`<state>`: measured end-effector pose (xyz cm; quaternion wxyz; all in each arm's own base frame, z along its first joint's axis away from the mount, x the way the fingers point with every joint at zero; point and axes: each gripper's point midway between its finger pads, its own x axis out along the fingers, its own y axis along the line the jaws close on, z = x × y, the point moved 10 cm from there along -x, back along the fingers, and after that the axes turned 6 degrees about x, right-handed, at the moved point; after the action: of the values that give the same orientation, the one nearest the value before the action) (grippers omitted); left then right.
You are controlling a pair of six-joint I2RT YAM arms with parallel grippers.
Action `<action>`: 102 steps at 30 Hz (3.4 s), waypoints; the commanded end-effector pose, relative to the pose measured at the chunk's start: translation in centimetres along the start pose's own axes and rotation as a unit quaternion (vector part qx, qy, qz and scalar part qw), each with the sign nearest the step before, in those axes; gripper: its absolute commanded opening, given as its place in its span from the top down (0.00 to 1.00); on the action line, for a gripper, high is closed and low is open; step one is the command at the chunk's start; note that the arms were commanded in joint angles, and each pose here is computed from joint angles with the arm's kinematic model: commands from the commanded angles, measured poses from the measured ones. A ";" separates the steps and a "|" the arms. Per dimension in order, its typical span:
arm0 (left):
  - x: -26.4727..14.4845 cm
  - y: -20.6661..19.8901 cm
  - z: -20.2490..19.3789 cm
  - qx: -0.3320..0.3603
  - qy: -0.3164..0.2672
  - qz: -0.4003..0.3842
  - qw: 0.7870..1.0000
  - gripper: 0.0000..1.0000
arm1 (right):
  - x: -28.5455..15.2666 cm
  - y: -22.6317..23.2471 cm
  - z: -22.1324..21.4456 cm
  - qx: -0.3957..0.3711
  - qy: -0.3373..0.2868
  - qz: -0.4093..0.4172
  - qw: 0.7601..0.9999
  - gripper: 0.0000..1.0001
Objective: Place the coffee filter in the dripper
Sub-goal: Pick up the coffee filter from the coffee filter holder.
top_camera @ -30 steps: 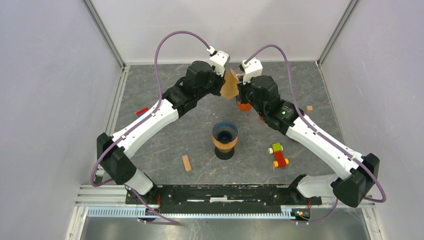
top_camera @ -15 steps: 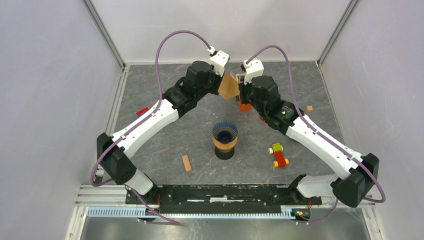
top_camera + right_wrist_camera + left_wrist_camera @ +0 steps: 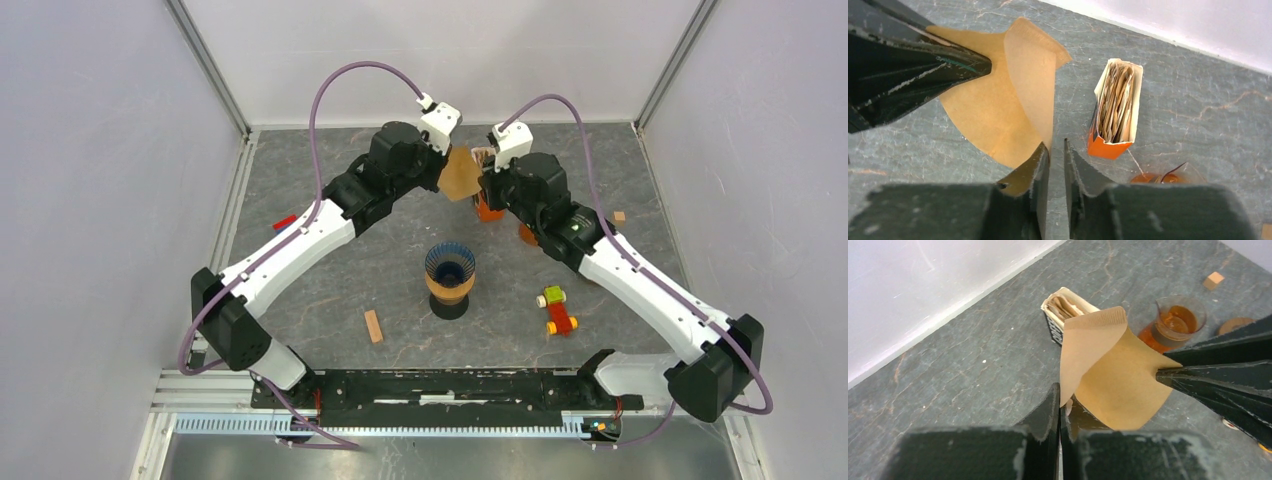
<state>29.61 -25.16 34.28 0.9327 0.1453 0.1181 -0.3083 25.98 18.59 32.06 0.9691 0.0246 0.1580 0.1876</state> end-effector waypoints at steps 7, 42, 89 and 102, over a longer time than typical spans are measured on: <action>-3.0 -1.0 1.9 -0.004 -0.052 -0.102 0.993 0.98 | -2.9 -0.1 3.0 -0.084 -0.076 0.102 0.988 0.50; -5.3 -2.7 2.1 0.145 -0.067 -0.200 0.967 0.97 | -5.3 -1.5 4.2 -0.186 -0.102 0.136 0.968 0.42; -7.1 -4.6 1.5 0.242 -0.070 -0.296 0.921 0.92 | -6.4 -0.9 2.2 -0.261 -0.086 0.288 0.917 0.34; -7.4 -5.3 0.7 0.258 -0.063 -0.325 0.908 0.92 | -6.8 -1.2 1.8 -0.295 -0.089 0.289 0.906 0.30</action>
<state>21.24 -25.43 34.79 0.7341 0.3005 0.0575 -0.6063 21.40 15.45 35.10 0.8471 -0.1858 0.0176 0.4976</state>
